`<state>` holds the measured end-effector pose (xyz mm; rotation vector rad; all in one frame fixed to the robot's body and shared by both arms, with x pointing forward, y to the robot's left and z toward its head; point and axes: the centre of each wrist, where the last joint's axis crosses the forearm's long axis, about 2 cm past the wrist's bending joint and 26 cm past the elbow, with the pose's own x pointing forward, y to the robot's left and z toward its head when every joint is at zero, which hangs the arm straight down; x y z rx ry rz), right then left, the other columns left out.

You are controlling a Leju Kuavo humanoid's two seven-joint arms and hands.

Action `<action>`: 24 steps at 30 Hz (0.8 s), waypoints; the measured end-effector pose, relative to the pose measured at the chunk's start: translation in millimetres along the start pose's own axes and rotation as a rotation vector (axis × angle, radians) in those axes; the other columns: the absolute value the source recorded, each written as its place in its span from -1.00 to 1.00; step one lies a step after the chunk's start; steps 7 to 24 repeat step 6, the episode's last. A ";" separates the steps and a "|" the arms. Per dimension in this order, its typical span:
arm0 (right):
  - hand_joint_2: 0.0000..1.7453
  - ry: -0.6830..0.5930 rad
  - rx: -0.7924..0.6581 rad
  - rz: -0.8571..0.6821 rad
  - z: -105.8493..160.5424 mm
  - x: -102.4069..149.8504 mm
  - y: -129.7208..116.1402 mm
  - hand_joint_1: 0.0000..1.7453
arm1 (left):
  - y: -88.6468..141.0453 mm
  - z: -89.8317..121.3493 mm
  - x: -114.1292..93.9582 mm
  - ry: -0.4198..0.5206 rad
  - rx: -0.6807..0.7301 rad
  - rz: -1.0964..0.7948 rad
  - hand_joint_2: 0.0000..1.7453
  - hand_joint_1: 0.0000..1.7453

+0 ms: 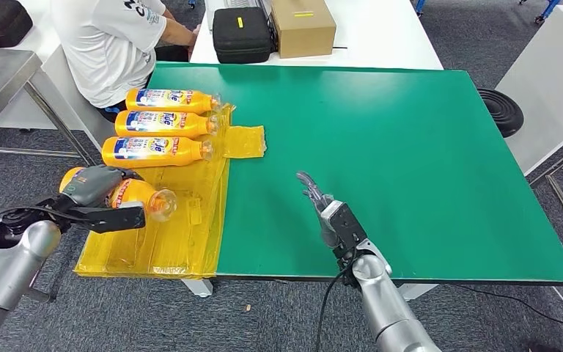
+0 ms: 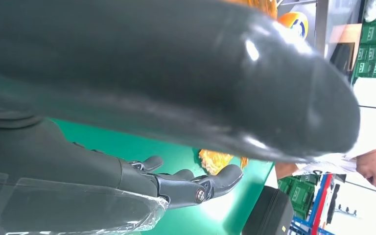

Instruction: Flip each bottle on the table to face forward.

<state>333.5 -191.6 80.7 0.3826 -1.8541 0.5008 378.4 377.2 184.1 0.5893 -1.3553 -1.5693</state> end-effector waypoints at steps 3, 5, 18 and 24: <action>-1.00 -0.006 -0.019 0.003 1.1 1.3 -1.9 -1.00 | -6.7 -0.8 -0.5 -0.009 -0.029 0.019 1.00 1.00; -1.00 -0.012 -0.032 0.004 1.4 3.0 -3.5 -1.00 | -13.2 -1.1 -1.2 -0.004 -0.043 0.035 1.00 1.00; -1.00 -0.014 -0.035 0.004 1.3 3.5 -3.9 -1.00 | -15.0 -1.1 -1.5 -0.001 -0.046 0.040 1.00 1.00; -1.00 -0.014 -0.035 0.004 1.3 3.5 -3.9 -1.00 | -15.0 -1.1 -1.5 -0.001 -0.046 0.040 1.00 1.00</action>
